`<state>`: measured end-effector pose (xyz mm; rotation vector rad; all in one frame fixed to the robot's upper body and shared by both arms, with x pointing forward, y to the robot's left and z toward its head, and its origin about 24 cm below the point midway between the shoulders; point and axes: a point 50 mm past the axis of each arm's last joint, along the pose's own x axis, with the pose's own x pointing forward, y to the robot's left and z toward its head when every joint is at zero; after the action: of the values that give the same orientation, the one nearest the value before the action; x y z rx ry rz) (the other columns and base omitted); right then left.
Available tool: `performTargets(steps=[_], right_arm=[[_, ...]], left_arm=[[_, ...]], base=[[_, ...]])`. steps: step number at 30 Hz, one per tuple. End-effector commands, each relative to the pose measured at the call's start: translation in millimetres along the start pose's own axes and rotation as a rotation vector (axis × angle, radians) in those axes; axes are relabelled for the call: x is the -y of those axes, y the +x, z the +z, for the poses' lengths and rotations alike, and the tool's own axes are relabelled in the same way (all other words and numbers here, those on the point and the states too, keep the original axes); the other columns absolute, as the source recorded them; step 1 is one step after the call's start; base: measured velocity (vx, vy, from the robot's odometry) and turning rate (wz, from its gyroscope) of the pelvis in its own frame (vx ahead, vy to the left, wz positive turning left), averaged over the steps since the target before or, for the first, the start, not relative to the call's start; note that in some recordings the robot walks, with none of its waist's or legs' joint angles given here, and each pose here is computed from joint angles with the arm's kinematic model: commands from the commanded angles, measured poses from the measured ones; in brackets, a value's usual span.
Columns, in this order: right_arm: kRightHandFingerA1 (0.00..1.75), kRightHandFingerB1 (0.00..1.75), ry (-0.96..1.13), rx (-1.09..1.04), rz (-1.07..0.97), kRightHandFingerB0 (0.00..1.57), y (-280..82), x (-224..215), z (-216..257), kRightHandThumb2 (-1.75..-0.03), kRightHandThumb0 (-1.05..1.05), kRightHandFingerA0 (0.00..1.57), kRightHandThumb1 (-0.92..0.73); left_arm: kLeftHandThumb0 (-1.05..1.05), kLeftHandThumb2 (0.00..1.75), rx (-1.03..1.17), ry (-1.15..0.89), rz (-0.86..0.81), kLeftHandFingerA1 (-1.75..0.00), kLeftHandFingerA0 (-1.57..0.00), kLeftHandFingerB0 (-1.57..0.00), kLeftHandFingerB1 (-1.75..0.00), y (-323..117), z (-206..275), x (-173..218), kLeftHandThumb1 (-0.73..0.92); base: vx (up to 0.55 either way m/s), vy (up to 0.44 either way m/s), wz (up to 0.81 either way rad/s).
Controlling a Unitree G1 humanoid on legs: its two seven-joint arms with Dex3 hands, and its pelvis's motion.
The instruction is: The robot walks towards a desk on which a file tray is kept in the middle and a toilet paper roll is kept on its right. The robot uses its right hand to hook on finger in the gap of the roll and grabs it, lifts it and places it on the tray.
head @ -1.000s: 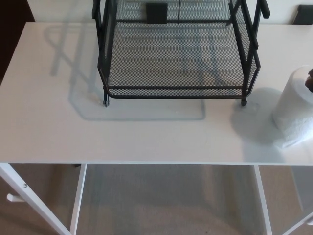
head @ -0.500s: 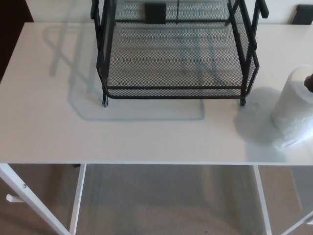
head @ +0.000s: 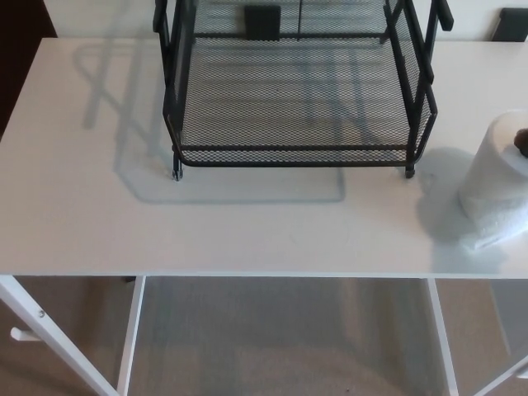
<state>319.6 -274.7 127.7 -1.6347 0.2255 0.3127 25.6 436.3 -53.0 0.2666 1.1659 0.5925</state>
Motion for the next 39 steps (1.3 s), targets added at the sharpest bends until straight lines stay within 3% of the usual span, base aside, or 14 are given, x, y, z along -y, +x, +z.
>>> performTargets(steps=[1,5,6,12,14,17,22,23,24,26,28,30,38,39], right_arm=[[0.94,0.34,-0.013,0.001,0.008,0.44,4.5,-10.7,0.7,-0.57,-0.48,0.81,-0.57],[1.25,0.37,-0.024,0.038,-0.031,0.54,9.7,-20.2,5.3,-0.58,-0.40,0.80,-0.60],[1.61,0.50,-0.050,0.078,-0.093,0.83,11.0,-21.5,12.1,-0.64,-0.27,0.82,-0.69],[1.53,0.69,-0.064,0.132,-0.235,1.00,10.6,-18.7,17.2,-0.77,-0.17,0.94,-0.60],[1.64,0.78,-0.065,0.148,-0.284,0.96,9.6,-18.9,16.9,-0.65,-0.19,0.91,-0.61],[1.72,1.14,-0.066,0.154,-0.309,0.84,7.1,-22.3,14.8,-0.60,-0.25,0.84,-0.65],[1.60,0.72,-0.058,0.182,-0.348,0.93,5.8,-29.4,16.4,-0.64,-0.30,0.84,-0.63],[1.59,0.69,-0.041,0.192,-0.349,0.94,5.2,-32.2,18.6,-0.59,-0.29,0.89,-0.63],[1.59,0.65,-0.033,0.202,-0.366,0.95,4.6,-32.4,19.2,-0.58,-0.29,0.91,-0.61],[1.59,0.65,-0.032,0.205,-0.374,0.95,4.6,-32.6,19.0,-0.58,-0.29,0.91,-0.61],[1.70,1.24,-0.031,0.197,-0.395,0.79,3.2,-29.2,16.2,-0.68,-0.19,0.86,-0.64],[1.60,0.88,-0.008,0.190,-0.432,0.89,0.4,-15.2,9.7,-0.67,-0.23,0.90,-0.64],[1.52,1.09,0.038,0.094,-0.537,0.82,-16.1,35.1,-13.2,-0.72,-0.20,0.89,-0.70],[1.50,0.85,0.027,0.075,-0.558,0.85,-21.9,48.4,-17.8,-0.62,-0.24,0.88,-0.70]], left_arm=[[-0.70,0.66,0.035,0.036,0.025,-0.73,-0.44,-0.19,-0.54,-0.4,6.7,-5.4,0.86],[-0.71,0.66,0.031,0.005,0.020,-0.73,-0.44,-0.19,-0.55,-0.3,6.2,-5.4,0.86],[-0.73,1.01,0.036,0.024,0.023,-0.71,-0.42,-0.18,-0.58,-0.6,5.8,-5.4,0.68],[-0.72,0.66,0.043,0.042,0.021,-0.72,-0.45,-0.20,-0.55,-1.1,4.4,-5.4,0.86],[-0.72,1.01,0.044,0.045,0.018,-0.71,-0.43,-0.17,-0.57,-1.2,4.8,-5.4,0.68],[-0.70,0.65,0.032,0.038,0.019,-0.72,-0.45,-0.19,-0.54,-0.5,3.5,-4.0,0.85],[-0.71,0.65,0.025,0.021,0.022,-0.70,-0.42,-0.19,-0.54,0.0,2.8,-3.6,0.83],[-0.72,0.97,0.025,-0.004,0.017,-0.70,-0.41,-0.20,-0.58,-0.1,2.4,-3.8,0.66],[-0.70,0.65,0.032,0.015,0.011,-0.70,-0.41,-0.17,-0.54,-0.6,2.3,-4.2,0.84],[-0.70,0.65,0.034,0.026,0.009,-0.70,-0.41,-0.17,-0.54,-0.8,2.3,-4.2,0.84],[-0.72,0.66,0.034,0.051,0.023,-0.71,-0.45,-0.22,-0.55,0.1,4.2,-3.5,0.85],[-0.71,0.66,0.034,0.047,0.024,-0.72,-0.47,-0.21,-0.55,-0.2,3.9,-4.1,0.86],[-0.72,0.66,0.035,0.049,0.016,-0.69,-0.44,-0.23,-0.54,-1.5,2.7,-6.2,0.86],[-0.72,0.66,0.045,0.074,0.018,-0.69,-0.48,-0.23,-0.54,-1.8,2.9,-6.1,0.87]], base=[[0.00,0.000,0.00],[0.00,0.000,0.00],[0.00,0.000,0.00],[0.00,0.000,0.00],[0.00,0.000,0.00],[0.00,0.000,0.00],[0.00,0.000,0.00],[0.00,0.000,0.00],[0.00,0.000,0.00],[0.00,0.000,0.00],[0.00,0.000,0.00],[0.00,0.000,0.00],[0.00,0.000,0.00],[0.00,0.000,0.00]])
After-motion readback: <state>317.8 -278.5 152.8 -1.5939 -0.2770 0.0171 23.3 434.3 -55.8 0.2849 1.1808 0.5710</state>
